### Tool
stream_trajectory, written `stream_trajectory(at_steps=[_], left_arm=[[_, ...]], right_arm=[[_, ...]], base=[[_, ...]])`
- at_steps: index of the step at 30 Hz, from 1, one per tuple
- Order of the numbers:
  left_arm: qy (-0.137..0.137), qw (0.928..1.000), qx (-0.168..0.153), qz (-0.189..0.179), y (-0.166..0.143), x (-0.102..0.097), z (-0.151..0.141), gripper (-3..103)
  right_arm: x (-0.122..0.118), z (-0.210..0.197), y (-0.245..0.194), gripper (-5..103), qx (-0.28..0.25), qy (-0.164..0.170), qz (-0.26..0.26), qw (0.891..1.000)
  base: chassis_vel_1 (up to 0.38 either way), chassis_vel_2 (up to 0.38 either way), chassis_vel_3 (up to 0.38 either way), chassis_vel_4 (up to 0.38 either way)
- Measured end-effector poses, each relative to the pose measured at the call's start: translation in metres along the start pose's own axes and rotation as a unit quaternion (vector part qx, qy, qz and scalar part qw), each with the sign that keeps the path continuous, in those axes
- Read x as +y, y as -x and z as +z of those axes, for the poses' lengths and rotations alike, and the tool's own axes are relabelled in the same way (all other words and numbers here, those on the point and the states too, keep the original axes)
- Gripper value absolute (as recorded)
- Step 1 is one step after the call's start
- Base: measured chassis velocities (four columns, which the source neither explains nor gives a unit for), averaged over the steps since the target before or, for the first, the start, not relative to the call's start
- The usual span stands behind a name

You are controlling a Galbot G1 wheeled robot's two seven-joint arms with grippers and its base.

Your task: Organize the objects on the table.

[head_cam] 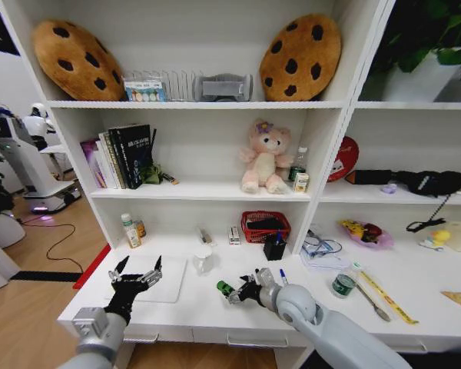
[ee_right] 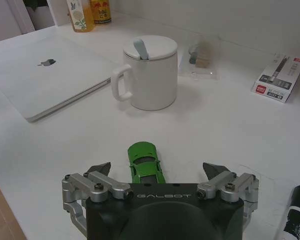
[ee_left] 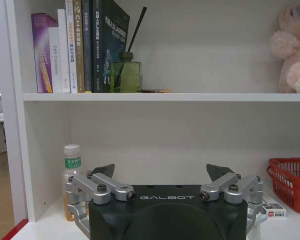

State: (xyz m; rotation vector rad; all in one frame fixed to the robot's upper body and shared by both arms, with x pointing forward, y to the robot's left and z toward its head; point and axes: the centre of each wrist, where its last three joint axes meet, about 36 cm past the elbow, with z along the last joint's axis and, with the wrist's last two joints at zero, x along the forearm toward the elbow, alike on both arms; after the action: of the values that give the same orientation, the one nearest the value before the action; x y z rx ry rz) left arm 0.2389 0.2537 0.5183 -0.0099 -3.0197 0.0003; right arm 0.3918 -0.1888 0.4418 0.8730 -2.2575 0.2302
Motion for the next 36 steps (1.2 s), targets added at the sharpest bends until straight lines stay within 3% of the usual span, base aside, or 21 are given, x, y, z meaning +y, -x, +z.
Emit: stream_trajectory(at_steps=[3,5,10,22,33,34,36], left_arm=[[0.0,1.0,0.0,0.0,0.0,0.0,0.0,100],[0.0,1.0,0.0,0.0,0.0,0.0,0.0,100],[0.0,1.0,0.0,0.0,0.0,0.0,0.0,100],[0.0,1.0,0.0,0.0,0.0,0.0,0.0,100],[0.0,1.0,0.0,0.0,0.0,0.0,0.0,100],[0.0,1.0,0.0,0.0,0.0,0.0,0.0,100],[0.0,1.0,0.0,0.0,0.0,0.0,0.0,100]], right_arm=[[0.002,0.0,0.004,99,0.0,-0.005,0.0,1.0],[0.007,0.0,0.008,89,0.0,-0.005,-0.005,1.0],[0.009,0.0,0.009,78,0.0,-0.004,-0.001,1.0],[0.008,0.006,0.01,32,0.003,0.003,0.005,1.0],[0.013,0.0,0.002,16,-0.01,0.002,0.007,1.0],[0.017,-0.004,-0.007,3,-0.022,0.0,0.005,1.0],[0.021,-0.008,-0.016,1,-0.034,-0.003,0.002,0.999]], base=[[0.0,0.0,0.0,0.0],[0.0,0.0,0.0,0.0],[0.0,0.0,0.0,0.0],[0.0,0.0,0.0,0.0],[0.0,0.0,0.0,0.0],[0.0,0.0,0.0,0.0],[0.0,0.0,0.0,0.0]])
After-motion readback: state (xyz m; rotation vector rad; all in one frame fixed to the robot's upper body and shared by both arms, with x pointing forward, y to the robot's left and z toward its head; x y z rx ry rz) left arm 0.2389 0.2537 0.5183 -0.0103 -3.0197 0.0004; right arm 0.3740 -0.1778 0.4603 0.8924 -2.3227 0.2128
